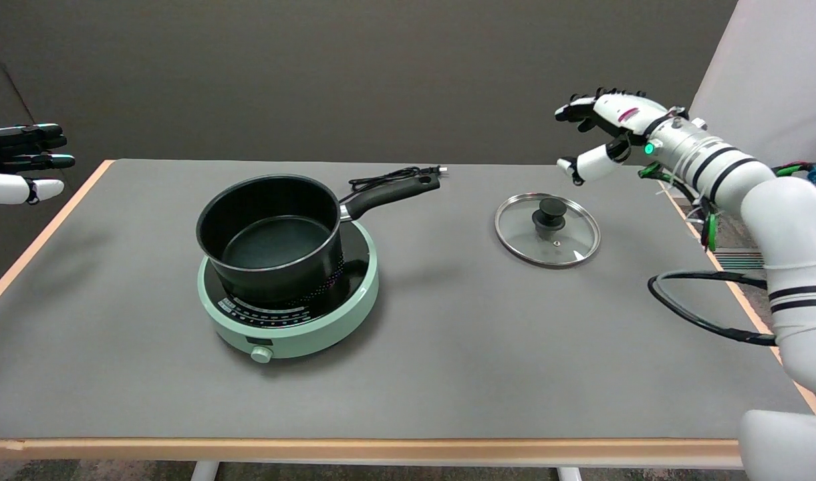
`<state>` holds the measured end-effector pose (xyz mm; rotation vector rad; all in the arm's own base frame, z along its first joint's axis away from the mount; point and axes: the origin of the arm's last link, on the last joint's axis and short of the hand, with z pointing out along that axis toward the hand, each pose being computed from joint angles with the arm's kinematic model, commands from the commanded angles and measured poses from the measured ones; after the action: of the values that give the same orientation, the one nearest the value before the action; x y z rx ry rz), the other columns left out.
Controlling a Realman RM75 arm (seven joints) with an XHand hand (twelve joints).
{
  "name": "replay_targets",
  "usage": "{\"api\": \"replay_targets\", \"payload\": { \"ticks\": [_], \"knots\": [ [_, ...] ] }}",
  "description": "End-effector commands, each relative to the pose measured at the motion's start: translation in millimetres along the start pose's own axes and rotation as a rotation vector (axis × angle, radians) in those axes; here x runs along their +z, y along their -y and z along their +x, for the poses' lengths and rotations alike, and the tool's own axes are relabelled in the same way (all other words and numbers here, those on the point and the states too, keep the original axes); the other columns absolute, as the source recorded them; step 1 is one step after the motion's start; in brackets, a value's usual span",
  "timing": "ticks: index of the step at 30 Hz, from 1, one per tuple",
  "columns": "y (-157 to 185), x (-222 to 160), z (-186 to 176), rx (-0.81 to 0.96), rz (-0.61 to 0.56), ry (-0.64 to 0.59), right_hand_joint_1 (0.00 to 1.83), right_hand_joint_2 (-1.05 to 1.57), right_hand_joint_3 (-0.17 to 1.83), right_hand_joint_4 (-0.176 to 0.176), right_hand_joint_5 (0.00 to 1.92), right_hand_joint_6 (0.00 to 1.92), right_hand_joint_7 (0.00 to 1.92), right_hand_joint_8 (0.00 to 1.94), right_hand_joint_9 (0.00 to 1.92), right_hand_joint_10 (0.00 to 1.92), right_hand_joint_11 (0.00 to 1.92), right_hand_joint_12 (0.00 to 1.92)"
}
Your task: Pick up the pot lid.
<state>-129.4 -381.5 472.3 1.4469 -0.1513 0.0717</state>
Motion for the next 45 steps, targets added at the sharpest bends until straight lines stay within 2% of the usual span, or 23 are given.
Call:
{"api": "replay_targets", "payload": {
  "ticks": [1, 9, 20, 22, 25, 29, 36, 45],
  "knots": [
    [12.5, 13.4, -39.2, -0.147, -0.031, 0.09, 0.8, 0.59, 0.92, -0.015, 0.38, 0.19, 0.41, 0.19, 0.49, 0.38, 0.12, 1.23],
    [19.4, 22.2, -45.9, -0.141, -0.027, 0.089, 0.78, 0.58, 0.92, -0.013, 0.38, 0.19, 0.41, 0.19, 0.48, 0.37, 0.13, 1.17],
    [15.8, 23.4, -65.4, -0.184, -0.04, 0.158, 0.77, 0.59, 0.88, -0.005, 0.38, 0.2, 0.36, 0.19, 0.41, 0.31, 0.12, 1.08],
    [12.4, 23.2, -69.7, -0.182, -0.048, 0.171, 0.77, 0.56, 0.92, -0.004, 0.38, 0.19, 0.33, 0.17, 0.35, 0.3, 0.11, 1.0],
    [8.0, 23.6, -75.0, -0.18, -0.057, 0.189, 0.76, 0.54, 0.92, -0.001, 0.37, 0.2, 0.28, 0.16, 0.3, 0.26, 0.15, 0.73],
    [5.9, 23.9, -77.0, -0.182, -0.061, 0.197, 0.75, 0.53, 0.93, -0.002, 0.36, 0.2, 0.25, 0.15, 0.28, 0.24, 0.17, 0.63],
    [5.8, 26.0, -82.3, -0.195, -0.065, 0.211, 0.74, 0.51, 0.91, -0.009, 0.31, 0.18, 0.23, 0.15, 0.29, 0.26, 0.23, 0.63],
    [6.6, 32.8, -80.7, -0.213, -0.067, 0.219, 0.76, 0.53, 0.89, -0.001, 0.27, 0.18, 0.27, 0.17, 0.46, 0.31, 0.32, 0.72]
  ]
}}
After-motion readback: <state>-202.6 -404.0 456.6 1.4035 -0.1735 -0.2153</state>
